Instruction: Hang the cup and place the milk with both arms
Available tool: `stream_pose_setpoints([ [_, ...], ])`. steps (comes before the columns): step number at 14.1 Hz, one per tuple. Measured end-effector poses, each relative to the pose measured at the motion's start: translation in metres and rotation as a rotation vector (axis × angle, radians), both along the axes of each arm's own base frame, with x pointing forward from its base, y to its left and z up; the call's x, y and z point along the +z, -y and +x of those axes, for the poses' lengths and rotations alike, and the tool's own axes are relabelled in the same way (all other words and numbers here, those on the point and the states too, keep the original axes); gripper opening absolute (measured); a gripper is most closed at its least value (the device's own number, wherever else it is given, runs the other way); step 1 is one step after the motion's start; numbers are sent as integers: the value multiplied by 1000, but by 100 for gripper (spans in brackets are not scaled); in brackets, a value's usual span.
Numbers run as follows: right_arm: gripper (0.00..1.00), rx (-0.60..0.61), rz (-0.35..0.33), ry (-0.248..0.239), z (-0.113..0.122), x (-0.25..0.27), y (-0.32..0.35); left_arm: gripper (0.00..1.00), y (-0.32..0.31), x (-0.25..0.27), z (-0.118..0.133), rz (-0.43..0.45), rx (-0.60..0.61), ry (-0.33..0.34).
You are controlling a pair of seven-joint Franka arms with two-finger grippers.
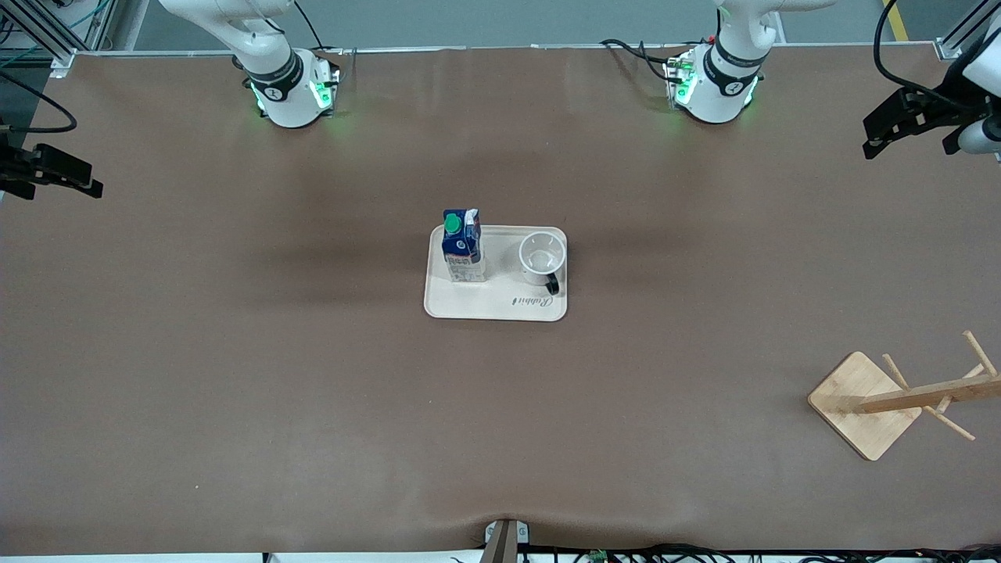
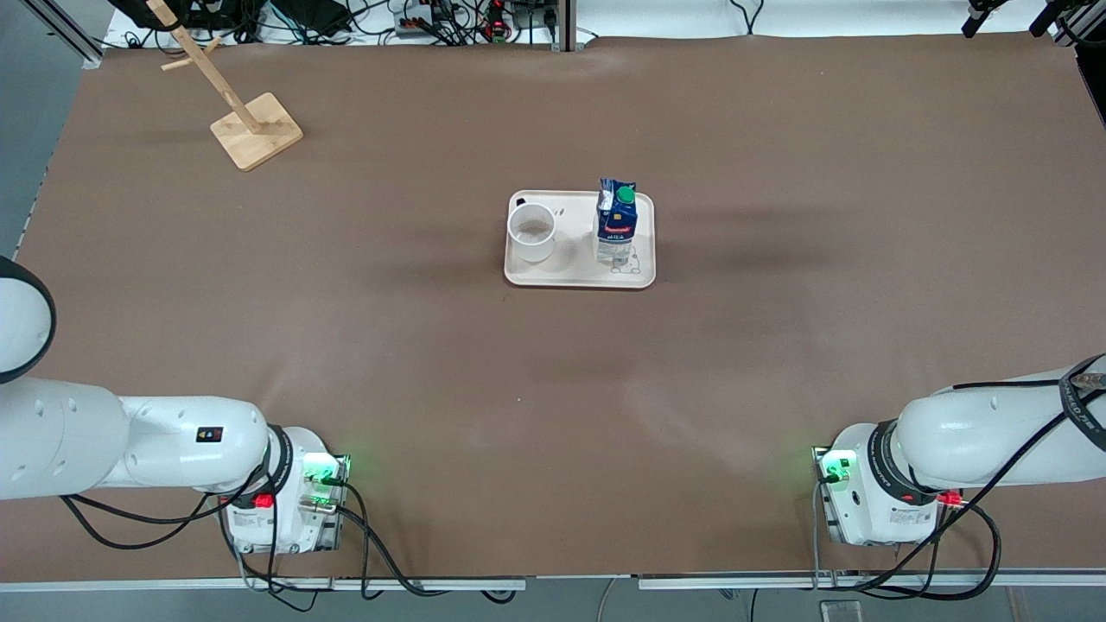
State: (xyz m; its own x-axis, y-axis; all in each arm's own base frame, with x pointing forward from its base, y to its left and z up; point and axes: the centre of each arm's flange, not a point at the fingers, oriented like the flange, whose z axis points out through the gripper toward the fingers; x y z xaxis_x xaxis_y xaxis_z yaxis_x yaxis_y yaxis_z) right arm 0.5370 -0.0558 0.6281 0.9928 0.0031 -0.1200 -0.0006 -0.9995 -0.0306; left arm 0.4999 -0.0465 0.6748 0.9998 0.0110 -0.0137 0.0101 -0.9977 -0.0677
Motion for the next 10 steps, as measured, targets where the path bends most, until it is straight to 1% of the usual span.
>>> stream_pose_setpoints([
  [5,100,0,0,0,0,0,0,100,48,-32,5,17,-17,-63],
  [10,100,0,0,0,0,0,0,100,46,-41,9,18,-11,-80],
])
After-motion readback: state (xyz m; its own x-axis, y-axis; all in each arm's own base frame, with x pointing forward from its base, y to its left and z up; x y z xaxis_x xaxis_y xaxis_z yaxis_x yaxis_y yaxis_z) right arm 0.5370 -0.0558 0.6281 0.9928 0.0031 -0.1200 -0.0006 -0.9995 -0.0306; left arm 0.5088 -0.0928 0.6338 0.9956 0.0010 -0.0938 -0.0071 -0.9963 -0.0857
